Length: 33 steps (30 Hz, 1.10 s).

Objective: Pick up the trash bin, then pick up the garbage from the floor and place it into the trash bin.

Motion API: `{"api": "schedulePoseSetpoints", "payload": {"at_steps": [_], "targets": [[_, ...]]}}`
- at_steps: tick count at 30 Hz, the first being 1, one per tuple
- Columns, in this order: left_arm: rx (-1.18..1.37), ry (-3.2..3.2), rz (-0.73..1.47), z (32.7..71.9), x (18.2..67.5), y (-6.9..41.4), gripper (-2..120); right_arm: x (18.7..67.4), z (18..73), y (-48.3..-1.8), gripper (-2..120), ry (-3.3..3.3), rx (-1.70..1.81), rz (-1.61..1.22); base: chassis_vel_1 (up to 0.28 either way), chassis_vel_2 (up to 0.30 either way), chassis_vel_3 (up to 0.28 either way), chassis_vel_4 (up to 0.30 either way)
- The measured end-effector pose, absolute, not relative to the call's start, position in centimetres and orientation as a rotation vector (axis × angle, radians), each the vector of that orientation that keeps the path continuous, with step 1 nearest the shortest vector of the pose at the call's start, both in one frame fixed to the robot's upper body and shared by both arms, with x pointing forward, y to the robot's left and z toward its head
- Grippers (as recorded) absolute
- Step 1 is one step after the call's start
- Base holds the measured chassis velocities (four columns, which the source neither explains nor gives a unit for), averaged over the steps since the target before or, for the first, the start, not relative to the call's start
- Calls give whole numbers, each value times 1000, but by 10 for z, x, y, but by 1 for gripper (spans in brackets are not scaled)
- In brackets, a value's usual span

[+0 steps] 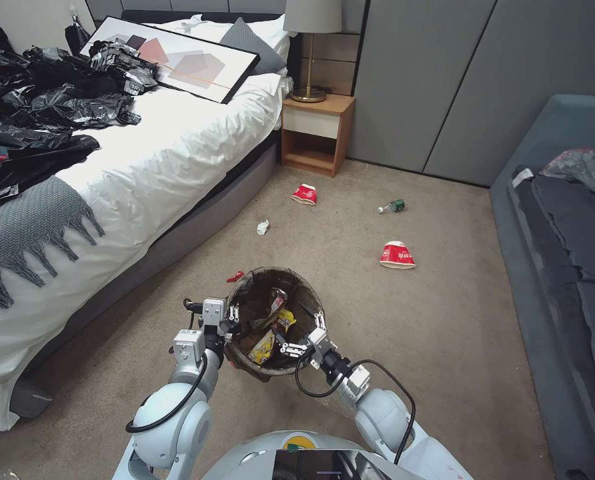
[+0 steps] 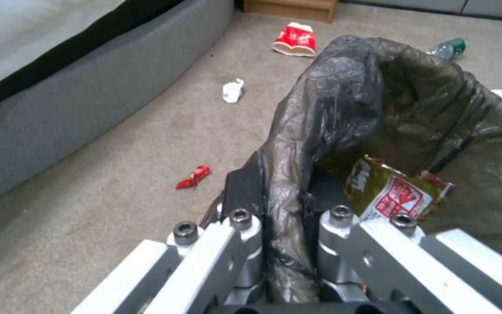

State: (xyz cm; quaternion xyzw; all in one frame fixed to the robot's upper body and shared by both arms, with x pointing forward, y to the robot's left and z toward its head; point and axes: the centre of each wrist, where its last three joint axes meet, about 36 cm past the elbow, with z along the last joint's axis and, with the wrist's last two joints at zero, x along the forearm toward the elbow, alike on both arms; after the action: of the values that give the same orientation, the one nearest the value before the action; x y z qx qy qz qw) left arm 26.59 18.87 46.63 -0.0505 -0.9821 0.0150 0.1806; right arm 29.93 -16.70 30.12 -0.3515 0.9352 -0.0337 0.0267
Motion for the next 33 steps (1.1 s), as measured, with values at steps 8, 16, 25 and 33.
{"api": "schedulePoseSetpoints", "payload": {"at_steps": [8,16,25,33], "targets": [[-142,-2772,37,465,266,189,6,300,318,-168,99,2844,-1032,-107,0,0,0,0],[-139,-2771,32,464,267,191,6,297,375,-166,100,2769,-687,-35,0,0,0,0],[-136,-2778,32,464,267,192,6,266,393,-190,100,2797,-311,-5,0,0,0,0],[-133,-2784,34,464,268,192,6,247,372,-205,99,2831,-112,-13,0,0,0,0]]}}
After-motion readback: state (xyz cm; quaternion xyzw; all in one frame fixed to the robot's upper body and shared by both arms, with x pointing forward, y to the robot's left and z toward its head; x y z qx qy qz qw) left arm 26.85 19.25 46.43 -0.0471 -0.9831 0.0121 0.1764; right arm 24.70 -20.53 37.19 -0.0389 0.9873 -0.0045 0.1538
